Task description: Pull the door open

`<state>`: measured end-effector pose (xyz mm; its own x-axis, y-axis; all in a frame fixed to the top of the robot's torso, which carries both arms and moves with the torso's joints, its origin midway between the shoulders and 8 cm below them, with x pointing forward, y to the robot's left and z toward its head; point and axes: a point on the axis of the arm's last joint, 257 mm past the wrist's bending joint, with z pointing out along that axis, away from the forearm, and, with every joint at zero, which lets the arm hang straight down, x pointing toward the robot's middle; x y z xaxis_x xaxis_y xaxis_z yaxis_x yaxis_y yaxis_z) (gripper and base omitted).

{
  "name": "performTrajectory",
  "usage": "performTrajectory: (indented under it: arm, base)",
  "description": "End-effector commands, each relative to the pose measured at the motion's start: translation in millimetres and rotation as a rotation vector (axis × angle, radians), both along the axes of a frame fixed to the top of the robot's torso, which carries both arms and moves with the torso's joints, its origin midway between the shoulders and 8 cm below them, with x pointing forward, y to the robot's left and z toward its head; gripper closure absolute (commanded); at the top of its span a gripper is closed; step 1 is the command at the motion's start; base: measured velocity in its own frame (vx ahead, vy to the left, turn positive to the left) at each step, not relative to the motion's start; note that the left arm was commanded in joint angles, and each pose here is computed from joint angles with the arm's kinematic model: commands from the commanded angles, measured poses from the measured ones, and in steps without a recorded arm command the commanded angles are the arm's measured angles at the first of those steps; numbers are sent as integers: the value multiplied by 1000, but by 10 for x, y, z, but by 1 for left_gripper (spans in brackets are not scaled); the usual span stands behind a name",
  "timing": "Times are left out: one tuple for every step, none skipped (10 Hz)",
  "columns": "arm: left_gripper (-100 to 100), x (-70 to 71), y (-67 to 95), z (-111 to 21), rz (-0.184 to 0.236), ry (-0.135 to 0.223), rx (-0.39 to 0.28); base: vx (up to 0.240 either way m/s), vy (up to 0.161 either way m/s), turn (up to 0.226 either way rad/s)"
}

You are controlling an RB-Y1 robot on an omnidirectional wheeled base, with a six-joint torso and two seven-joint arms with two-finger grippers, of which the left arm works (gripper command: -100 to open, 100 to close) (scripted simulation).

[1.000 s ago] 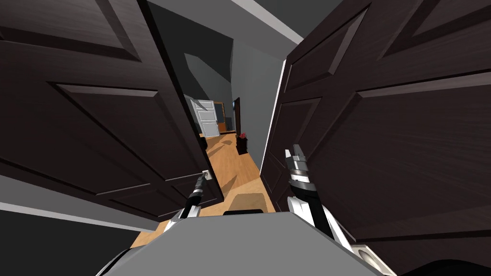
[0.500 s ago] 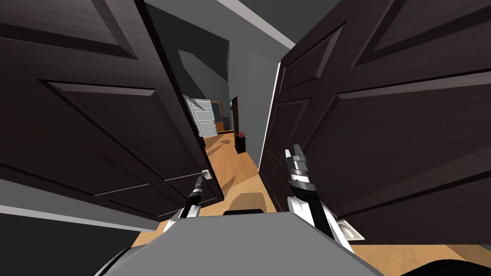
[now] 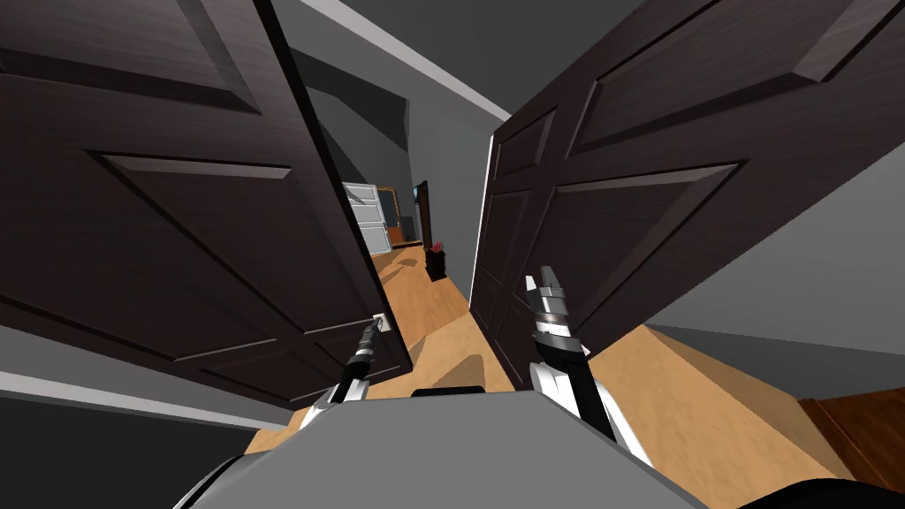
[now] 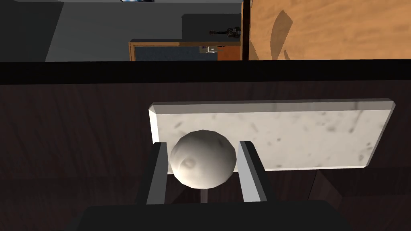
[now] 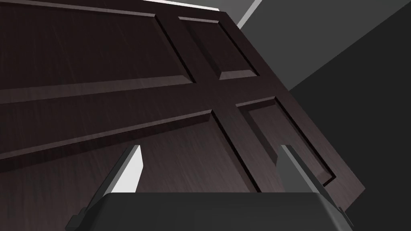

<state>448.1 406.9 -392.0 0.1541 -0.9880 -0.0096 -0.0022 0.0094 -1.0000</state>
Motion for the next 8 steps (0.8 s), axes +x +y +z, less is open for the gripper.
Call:
performTrajectory:
  arm:
    - [100, 7, -20, 5, -6, -2, -7]
    - [100, 8, -21, 5, -7, -2, -9]
    - [100, 6, -13, 1, -6, 0, -6]
    - [100, -18, -65, -22, -29, 5, -8]
    - [100, -22, -85, -17, -41, 4, -8]
    - [100, -31, -118, -10, -62, 2, -8]
    - [100, -38, -142, -6, -77, 1, -8]
    - [100, -45, -165, -2, -92, 0, -8]
  base:
    - [-255, 52, -178]
    - [-246, 56, -139]
    - [-111, 25, -40]
    - [-158, 16, -63]
    - [-241, 55, -88]
    - [-245, 86, -120]
    - [-238, 75, -96]
    - [-231, 46, -65]
